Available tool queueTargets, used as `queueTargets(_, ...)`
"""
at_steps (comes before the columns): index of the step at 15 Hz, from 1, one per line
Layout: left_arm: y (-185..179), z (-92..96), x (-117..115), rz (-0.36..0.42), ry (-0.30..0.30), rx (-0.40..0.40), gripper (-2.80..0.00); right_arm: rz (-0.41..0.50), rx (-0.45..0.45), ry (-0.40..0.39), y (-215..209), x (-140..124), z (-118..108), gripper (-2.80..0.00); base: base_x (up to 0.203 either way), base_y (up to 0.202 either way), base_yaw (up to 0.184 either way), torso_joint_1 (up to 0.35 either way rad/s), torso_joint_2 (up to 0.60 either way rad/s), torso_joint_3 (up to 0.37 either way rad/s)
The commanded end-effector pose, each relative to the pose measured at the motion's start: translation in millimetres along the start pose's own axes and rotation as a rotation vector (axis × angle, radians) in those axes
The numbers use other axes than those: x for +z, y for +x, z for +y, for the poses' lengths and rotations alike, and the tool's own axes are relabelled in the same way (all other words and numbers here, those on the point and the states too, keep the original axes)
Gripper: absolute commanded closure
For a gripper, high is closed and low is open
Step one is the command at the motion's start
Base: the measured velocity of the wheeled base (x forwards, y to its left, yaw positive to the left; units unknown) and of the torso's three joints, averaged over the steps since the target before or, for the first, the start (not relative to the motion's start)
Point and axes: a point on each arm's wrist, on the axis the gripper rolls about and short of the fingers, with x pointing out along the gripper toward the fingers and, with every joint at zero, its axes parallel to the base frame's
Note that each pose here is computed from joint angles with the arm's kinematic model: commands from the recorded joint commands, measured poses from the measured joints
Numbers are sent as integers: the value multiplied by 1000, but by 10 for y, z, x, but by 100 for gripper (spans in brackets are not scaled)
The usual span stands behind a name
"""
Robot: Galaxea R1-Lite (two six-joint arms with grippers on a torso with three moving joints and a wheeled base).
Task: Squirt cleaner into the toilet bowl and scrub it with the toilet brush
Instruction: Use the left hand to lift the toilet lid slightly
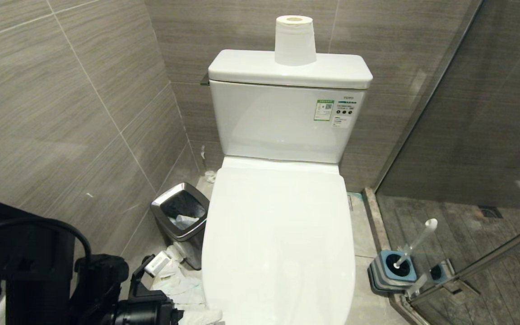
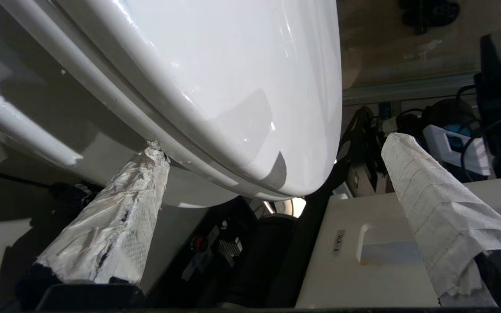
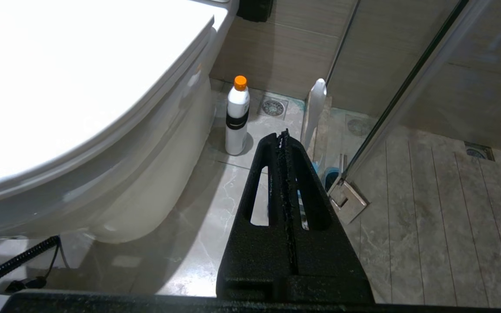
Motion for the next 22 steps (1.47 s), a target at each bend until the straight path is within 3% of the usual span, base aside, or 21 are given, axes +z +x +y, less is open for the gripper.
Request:
queueTargets(1, -9, -68, 67, -20, 18, -19, -280, 11, 2, -1, 8, -33, 2, 0, 0, 0, 0, 0, 0, 0)
queueTargets(4, -28, -183, 142, -42, 16, -41, -280, 11, 2, -1, 8, -33, 2, 0, 0, 0, 0, 0, 0, 0)
queueTargets(8, -15, -346, 197, -46, -34, -79, -280, 11, 2, -1, 8, -33, 2, 0, 0, 0, 0, 0, 0, 0)
queueTargets(18, 212, -464, 85, 50, -12, -139, -280, 11, 2, -1, 8, -33, 2, 0, 0, 0, 0, 0, 0, 0)
queueTargets(22, 209, -502, 93, 47, 2, -146, -280, 11, 2, -1, 8, -35, 2, 0, 0, 0, 0, 0, 0, 0)
